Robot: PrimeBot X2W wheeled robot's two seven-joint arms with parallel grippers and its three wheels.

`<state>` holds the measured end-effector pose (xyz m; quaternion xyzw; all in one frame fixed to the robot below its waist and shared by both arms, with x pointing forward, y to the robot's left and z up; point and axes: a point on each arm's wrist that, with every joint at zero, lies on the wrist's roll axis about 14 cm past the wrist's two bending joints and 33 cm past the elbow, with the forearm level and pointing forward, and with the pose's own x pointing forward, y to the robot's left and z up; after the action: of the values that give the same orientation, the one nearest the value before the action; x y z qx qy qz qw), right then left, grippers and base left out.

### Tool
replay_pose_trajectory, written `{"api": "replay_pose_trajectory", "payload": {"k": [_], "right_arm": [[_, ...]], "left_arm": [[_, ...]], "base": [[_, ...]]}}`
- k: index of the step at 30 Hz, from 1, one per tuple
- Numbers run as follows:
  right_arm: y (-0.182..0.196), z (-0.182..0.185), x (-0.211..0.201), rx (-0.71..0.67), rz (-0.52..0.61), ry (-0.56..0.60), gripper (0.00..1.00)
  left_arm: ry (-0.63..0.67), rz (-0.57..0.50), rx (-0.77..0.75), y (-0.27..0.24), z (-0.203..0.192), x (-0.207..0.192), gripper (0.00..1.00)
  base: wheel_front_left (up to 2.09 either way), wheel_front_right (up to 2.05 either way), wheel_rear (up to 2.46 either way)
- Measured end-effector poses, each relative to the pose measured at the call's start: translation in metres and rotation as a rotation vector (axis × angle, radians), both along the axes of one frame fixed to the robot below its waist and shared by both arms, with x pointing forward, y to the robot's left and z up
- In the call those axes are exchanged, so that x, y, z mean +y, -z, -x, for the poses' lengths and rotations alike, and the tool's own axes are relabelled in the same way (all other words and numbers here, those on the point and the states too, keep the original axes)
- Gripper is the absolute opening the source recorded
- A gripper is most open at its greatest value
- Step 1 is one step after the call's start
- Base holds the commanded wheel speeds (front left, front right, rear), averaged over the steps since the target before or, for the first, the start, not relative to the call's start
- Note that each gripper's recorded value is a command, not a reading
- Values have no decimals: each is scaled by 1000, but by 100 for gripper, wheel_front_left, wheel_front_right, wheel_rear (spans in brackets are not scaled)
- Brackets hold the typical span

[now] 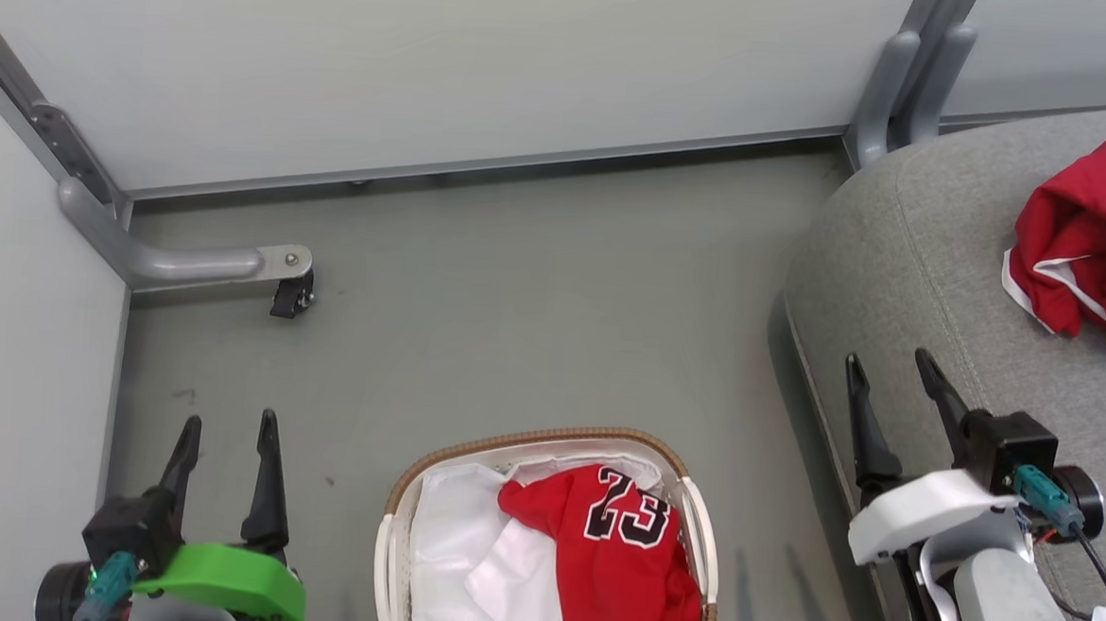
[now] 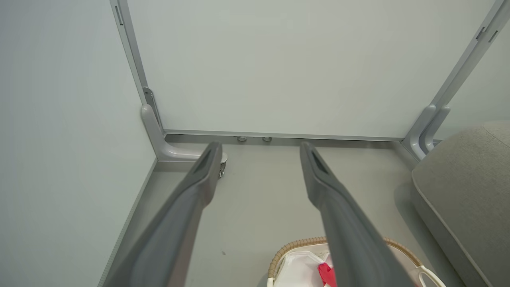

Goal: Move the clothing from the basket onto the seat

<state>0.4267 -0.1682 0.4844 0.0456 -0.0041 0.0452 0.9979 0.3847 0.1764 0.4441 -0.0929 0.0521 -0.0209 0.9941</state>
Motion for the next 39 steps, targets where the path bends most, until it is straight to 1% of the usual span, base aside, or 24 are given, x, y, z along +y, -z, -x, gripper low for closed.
{"api": "replay_pose_trajectory", "payload": {"k": [6,16,22,27,33,39], "right_arm": [[4,15,-4,15,-8,13,100],[6,14,-6,18,-7,17,100],[2,-2,-3,0,-15,8,100],[3,-21,-3,-11,-16,4,100],[9,-45,-3,-19,-26,1,100],[28,-63,-4,6,-41,-3,100]], "left_arm": [[15,13,12,3,16,-6,100],[50,26,40,12,17,-19,100],[114,41,68,22,1,-41,100],[180,62,124,43,-17,-65,100],[303,75,197,74,-37,-107,100],[428,72,284,115,-51,-139,100]], "base": [[0,0,0],[0,0,0],[0,0,0],[0,0,0],[0,0,0],[0,0,0]]}}
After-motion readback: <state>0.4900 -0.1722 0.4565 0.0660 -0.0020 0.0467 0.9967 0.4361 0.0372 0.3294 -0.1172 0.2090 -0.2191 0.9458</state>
